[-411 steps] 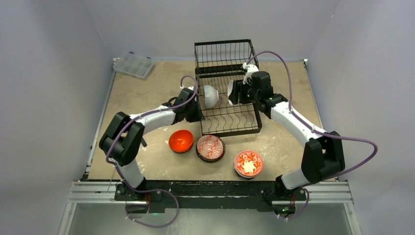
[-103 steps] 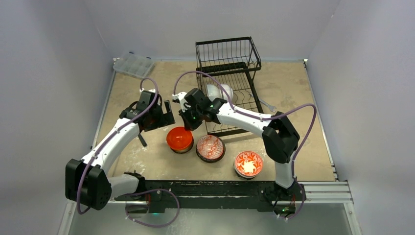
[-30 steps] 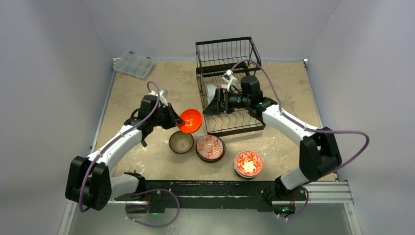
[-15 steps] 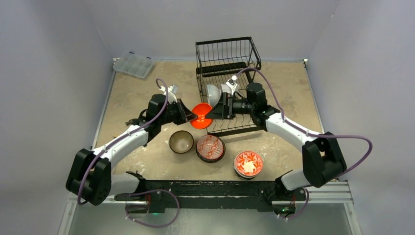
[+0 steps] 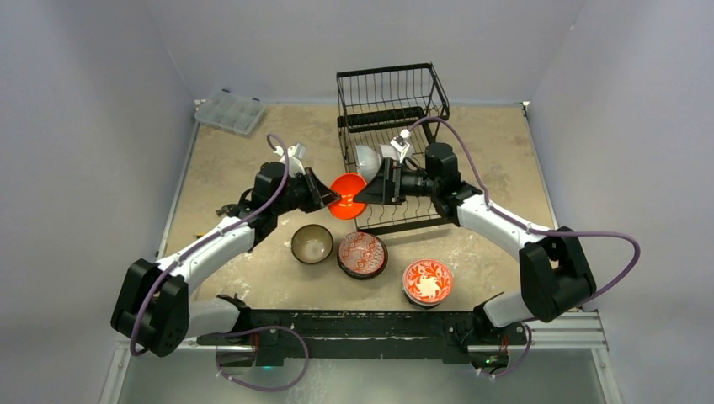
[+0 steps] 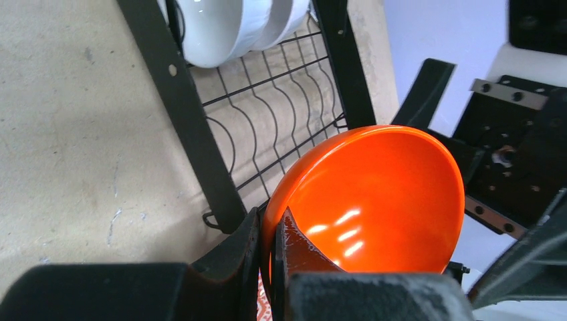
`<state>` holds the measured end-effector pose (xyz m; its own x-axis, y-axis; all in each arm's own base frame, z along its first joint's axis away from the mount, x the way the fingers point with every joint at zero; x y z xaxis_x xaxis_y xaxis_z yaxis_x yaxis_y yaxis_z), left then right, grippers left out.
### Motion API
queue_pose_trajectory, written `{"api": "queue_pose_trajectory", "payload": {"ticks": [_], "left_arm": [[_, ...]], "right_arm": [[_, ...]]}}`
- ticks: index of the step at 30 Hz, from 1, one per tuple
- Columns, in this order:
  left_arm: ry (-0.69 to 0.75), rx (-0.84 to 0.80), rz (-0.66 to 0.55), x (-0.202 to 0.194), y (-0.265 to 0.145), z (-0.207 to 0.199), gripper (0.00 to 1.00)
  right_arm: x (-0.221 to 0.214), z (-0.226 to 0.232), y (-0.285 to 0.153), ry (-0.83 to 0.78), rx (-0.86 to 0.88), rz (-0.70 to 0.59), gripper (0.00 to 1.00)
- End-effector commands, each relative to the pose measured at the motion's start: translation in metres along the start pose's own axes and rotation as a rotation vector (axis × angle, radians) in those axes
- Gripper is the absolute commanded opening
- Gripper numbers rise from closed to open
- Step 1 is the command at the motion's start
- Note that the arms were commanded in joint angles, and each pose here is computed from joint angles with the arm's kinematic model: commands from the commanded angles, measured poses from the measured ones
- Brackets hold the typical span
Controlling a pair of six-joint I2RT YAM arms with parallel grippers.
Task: Load the bowls into the dish rack
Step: Pick up the bowl from the dish rack.
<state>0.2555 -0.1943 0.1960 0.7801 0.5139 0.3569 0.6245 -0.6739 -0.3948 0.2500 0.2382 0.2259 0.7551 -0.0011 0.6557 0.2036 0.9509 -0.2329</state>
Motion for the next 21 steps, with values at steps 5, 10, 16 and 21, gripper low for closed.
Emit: {"api": "queue_pose_trajectory", "payload": {"ticks": [5, 10, 16, 21], "left_arm": [[0.041, -0.186, -0.052, 0.008, -0.009, -0.043, 0.0], [0.045, -0.189, -0.042, 0.005, -0.007, -0.044, 0.0], [0.053, -0.173, -0.022, -0.002, -0.001, -0.041, 0.0], [0.057, -0.144, -0.023, -0.005, 0.001, -0.034, 0.0]], "right_arm": [[-0.004, 0.002, 0.002, -0.007, 0.002, 0.001, 0.99], [-0.002, 0.008, 0.002, 0.003, 0.05, -0.023, 0.99], [0.005, 0.016, 0.004, -0.006, 0.08, -0.045, 0.96], [0.006, 0.019, 0.004, -0.01, 0.089, -0.041, 0.74]]}}
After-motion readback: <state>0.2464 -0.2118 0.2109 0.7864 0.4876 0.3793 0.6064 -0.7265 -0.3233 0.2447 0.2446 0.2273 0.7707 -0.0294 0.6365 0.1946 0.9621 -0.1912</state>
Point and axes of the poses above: each gripper's point midway between its finger pads, its own y axis out along the fingers, its own z axis along the line the jaws close on, x = y × z, the point moved 7 cm from there along -y, back along the fingers, and after that the axes turned 13 degrees about -y, right-handed, at the moved point
